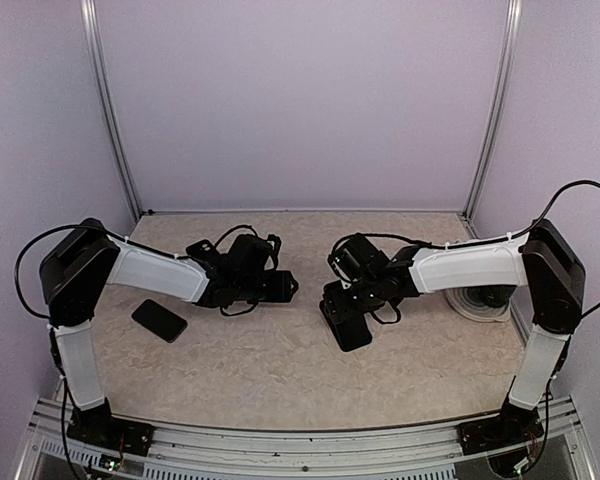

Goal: Put the phone into the phone case

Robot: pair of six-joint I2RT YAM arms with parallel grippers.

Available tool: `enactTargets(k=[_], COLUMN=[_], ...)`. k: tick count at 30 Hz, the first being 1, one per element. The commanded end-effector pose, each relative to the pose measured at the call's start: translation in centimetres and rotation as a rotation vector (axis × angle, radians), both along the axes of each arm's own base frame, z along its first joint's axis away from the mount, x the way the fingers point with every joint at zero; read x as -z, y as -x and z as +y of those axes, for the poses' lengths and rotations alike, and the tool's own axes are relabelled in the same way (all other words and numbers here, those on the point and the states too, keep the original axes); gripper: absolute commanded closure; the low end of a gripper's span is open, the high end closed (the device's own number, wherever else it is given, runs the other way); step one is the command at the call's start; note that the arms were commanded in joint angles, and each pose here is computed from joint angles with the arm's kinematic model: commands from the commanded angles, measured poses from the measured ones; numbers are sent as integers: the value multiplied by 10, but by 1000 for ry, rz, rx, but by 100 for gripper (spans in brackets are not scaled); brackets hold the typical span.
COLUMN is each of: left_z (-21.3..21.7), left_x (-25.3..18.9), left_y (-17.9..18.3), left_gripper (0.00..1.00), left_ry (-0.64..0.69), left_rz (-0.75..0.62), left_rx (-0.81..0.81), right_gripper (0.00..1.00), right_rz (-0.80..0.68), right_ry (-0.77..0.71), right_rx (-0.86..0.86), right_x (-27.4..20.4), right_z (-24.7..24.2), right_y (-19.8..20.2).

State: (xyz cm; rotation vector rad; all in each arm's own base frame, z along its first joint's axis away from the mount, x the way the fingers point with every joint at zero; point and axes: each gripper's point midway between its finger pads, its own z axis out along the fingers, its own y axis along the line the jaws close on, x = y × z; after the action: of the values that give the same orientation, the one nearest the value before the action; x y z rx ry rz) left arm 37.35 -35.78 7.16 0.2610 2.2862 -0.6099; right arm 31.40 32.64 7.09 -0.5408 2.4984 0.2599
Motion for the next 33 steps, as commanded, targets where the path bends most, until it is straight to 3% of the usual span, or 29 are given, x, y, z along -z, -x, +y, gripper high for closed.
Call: enactTargets(k=[1, 9, 18, 30, 33], left_z=[-2, -1, -1, -2, -2], left_x=[-1, -1, -4, -4, -3], left_y=[-5, -5, -6, -5, -5], left_gripper=[49, 49, 49, 49, 49], left_ry=[-6, -8, -10, -6, -6], left_rz=[-8, -10, -18, -12, -13], left_rx=[2, 3, 2, 7, 8], right_gripper=[79, 77, 74, 61, 51], right_rz=[29, 32, 79, 124, 123], right_ry=[-24, 75, 72, 81, 94], right_rx=[7, -4, 7, 19, 29], right_x=[8, 7, 13, 37, 43], right_z=[5, -10, -11, -16, -18], right_y=[7, 10, 16, 24, 22])
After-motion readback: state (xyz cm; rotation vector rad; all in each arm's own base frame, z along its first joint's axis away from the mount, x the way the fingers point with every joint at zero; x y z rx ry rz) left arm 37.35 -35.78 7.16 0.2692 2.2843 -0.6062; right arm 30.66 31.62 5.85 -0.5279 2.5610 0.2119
